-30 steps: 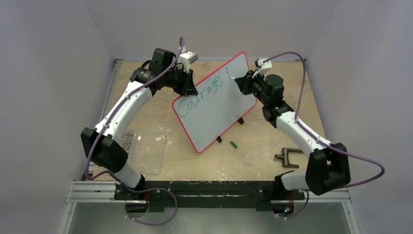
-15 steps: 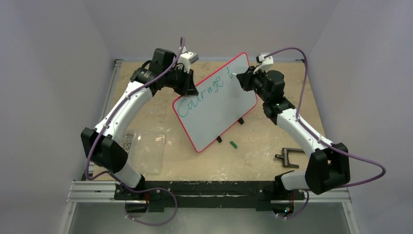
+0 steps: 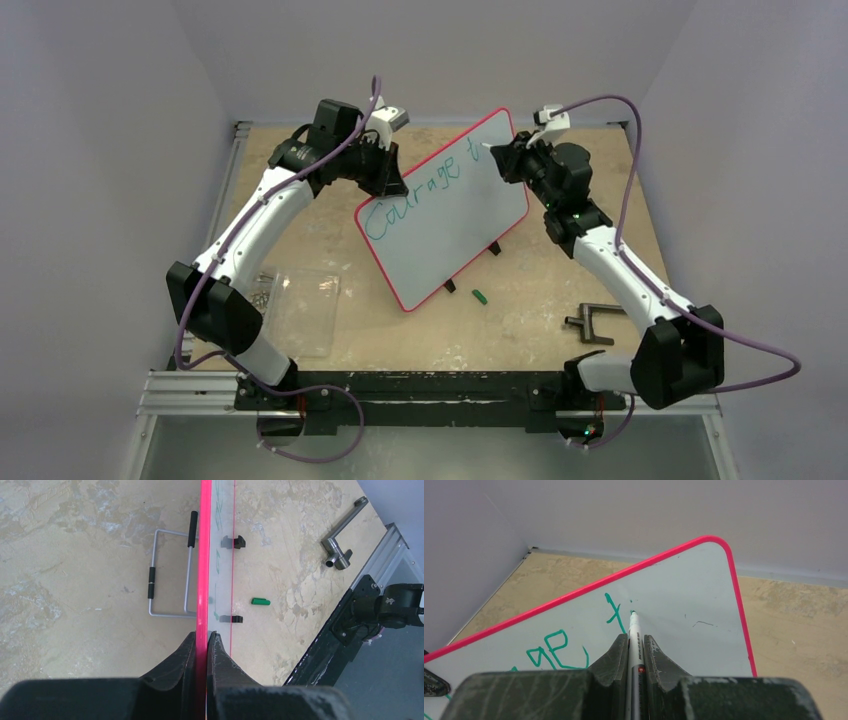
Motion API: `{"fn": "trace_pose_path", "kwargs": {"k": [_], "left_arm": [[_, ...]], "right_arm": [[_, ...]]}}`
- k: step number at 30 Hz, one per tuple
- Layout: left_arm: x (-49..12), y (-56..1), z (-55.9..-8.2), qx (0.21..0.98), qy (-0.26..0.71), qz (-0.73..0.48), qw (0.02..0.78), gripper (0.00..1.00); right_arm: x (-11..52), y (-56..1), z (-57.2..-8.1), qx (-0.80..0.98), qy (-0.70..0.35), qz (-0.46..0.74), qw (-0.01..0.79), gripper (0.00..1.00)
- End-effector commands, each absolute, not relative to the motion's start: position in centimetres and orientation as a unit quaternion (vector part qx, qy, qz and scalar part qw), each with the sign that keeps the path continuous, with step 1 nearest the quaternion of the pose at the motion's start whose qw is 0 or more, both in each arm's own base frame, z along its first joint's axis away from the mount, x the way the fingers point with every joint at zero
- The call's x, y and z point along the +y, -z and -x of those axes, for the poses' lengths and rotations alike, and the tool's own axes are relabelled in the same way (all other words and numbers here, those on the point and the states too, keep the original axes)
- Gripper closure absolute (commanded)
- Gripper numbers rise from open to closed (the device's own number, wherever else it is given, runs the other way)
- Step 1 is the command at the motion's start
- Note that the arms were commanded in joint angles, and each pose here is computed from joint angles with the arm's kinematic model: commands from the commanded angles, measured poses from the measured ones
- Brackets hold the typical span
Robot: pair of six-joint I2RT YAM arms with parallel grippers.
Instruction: Write a sentence on the whiteboard
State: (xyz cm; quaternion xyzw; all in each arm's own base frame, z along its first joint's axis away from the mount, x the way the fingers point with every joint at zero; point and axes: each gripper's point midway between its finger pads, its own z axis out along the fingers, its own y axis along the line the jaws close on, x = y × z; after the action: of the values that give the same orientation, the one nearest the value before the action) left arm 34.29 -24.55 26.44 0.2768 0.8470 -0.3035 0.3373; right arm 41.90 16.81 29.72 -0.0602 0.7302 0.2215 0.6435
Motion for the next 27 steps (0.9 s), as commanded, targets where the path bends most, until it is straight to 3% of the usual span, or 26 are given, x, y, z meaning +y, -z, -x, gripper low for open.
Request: {"fn": "trace_pose_path", "kwargs": {"k": [1, 27], "left_arm": [[-21.8, -25.5, -35.7, 0.862, 0.214, -0.288, 0.359, 1.0], [-21.9, -25.5, -35.7, 0.861, 0.217, -0.289, 0.358, 1.0]], "right_arm": [[15.8, -32.6, -41.7, 0.703, -0.212, 0.043, 0.677, 1.0], [16.4, -33.4, -43.9, 0.697, -0.216, 0.033, 0.683, 1.0]]}}
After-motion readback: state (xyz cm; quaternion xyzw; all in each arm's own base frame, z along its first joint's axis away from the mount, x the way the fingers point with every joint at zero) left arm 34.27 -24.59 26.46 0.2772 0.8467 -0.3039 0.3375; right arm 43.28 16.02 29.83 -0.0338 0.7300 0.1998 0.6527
